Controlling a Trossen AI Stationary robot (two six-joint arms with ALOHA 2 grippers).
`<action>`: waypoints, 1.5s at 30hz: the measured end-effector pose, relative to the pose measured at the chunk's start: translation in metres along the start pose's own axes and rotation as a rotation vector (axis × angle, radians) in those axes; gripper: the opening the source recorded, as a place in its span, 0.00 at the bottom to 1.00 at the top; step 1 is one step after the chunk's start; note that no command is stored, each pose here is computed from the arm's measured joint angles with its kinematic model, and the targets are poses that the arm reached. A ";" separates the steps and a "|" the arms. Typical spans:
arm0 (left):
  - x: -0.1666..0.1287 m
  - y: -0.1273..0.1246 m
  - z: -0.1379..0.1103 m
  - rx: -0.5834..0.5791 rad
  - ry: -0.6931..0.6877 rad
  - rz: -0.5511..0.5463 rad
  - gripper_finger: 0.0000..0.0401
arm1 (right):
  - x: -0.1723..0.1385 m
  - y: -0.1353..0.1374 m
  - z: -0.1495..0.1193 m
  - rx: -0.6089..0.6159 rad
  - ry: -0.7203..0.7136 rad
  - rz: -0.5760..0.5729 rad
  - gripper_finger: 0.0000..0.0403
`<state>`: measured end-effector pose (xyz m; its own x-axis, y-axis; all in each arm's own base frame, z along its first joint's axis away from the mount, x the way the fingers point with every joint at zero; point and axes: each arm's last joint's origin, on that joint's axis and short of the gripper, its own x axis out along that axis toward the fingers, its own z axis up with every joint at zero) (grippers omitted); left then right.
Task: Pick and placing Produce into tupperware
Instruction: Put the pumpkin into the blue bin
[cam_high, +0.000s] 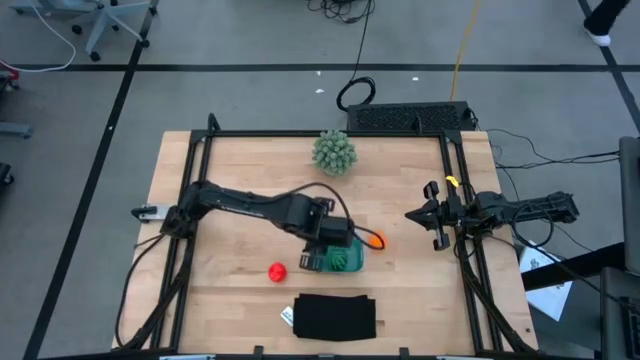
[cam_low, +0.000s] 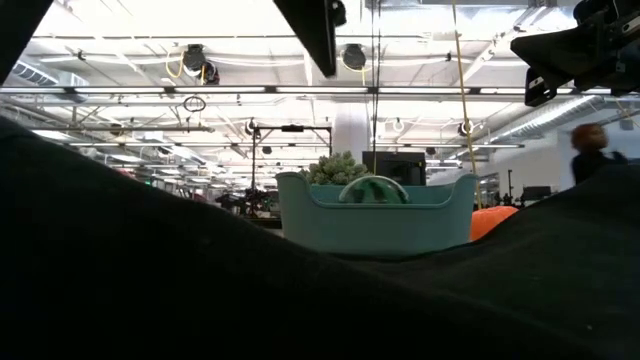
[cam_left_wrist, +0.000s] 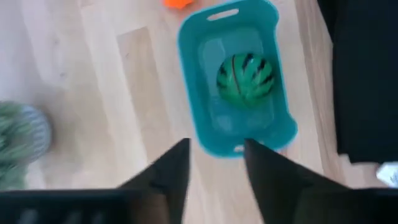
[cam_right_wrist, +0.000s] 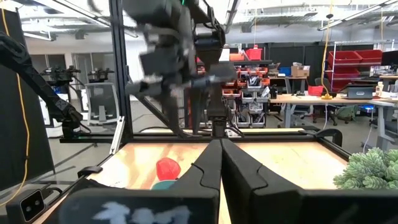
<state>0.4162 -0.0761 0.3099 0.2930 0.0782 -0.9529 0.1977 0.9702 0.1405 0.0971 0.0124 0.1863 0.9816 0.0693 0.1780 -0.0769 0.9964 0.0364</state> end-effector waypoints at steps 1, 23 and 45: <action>-0.007 0.003 -0.001 -0.002 0.005 0.001 0.29 | 0.000 0.000 0.000 0.000 0.000 0.000 0.00; -0.199 0.044 -0.085 -0.148 -0.421 0.215 0.00 | 0.001 0.000 0.000 -0.011 0.003 -0.002 0.00; -0.142 0.045 -0.214 -0.262 -0.955 0.210 0.00 | 0.001 0.000 -0.001 -0.002 0.012 -0.001 0.00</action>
<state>0.1836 0.0055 0.3944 0.9468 0.1483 -0.2857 -0.1219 0.9866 0.1081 0.0983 0.0126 0.1854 0.9837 0.0692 0.1659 -0.0760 0.9965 0.0347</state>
